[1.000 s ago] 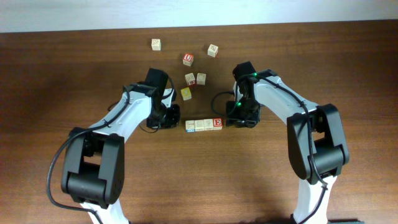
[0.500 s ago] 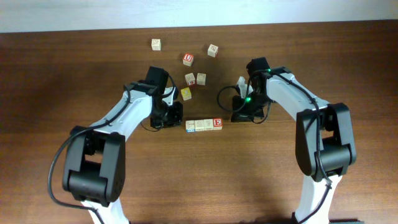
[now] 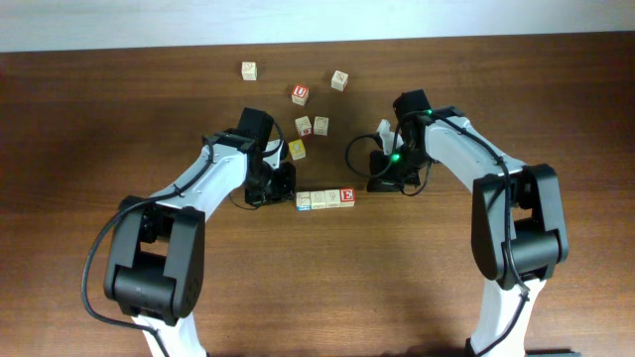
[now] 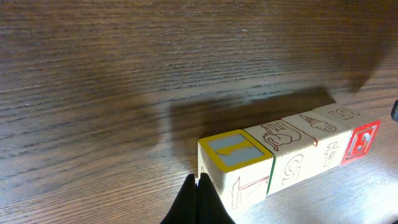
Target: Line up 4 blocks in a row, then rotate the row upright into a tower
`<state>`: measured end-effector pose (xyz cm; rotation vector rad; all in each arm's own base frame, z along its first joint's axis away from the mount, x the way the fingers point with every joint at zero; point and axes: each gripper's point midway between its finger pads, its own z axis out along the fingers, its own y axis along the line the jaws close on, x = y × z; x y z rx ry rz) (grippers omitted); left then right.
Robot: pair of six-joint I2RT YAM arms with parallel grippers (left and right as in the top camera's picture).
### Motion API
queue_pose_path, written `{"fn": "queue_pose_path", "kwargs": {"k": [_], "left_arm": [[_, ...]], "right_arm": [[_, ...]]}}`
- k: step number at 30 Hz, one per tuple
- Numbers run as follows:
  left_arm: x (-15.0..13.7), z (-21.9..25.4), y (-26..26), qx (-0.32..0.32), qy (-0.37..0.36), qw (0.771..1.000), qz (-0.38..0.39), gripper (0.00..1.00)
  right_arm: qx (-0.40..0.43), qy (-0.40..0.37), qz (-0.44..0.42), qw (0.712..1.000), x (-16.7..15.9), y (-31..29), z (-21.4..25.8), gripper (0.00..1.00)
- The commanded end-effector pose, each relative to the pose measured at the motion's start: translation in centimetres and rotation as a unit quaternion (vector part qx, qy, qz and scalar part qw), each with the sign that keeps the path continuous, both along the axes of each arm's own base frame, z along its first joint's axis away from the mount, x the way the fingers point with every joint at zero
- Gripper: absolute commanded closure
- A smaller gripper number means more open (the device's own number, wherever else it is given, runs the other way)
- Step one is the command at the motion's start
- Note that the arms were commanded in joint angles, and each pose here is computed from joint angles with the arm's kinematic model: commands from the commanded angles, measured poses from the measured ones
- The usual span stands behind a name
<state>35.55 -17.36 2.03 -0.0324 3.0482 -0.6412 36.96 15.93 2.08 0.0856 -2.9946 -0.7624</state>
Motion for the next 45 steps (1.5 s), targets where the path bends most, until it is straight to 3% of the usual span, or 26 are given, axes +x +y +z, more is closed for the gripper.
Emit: {"fn": "queue_pose_path", "kwargs": {"k": [1, 14, 31, 35, 45], "left_arm": [[0.0, 0.1, -0.5, -0.008, 0.006, 1.0, 0.0, 1.0], [-0.1, 0.1, -0.4, -0.005, 0.009, 1.0, 0.0, 1.0], [-0.1, 0.1, -0.4, -0.005, 0.007, 1.0, -0.003, 1.0], [-0.1, 0.1, -0.4, -0.005, 0.006, 1.0, -0.003, 1.0], [-0.1, 0.1, -0.4, -0.006, 0.006, 1.0, -0.003, 1.0]], "right_arm": [[0.007, -0.015, 0.012, 1.0, 0.4, 0.9, 0.8, 0.96], [-0.025, -0.015, 0.009, 1.0, 0.1, 1.7, 0.2, 0.96], [0.032, 0.027, 0.005, 0.999, -1.5, 3.3, 1.3, 0.96], [-0.015, 0.015, 0.0, 1.0, -1.2, 2.9, 0.4, 0.96], [-0.02, 0.004, 0.012, 1.0, -1.2, 3.7, 0.3, 0.96]]}}
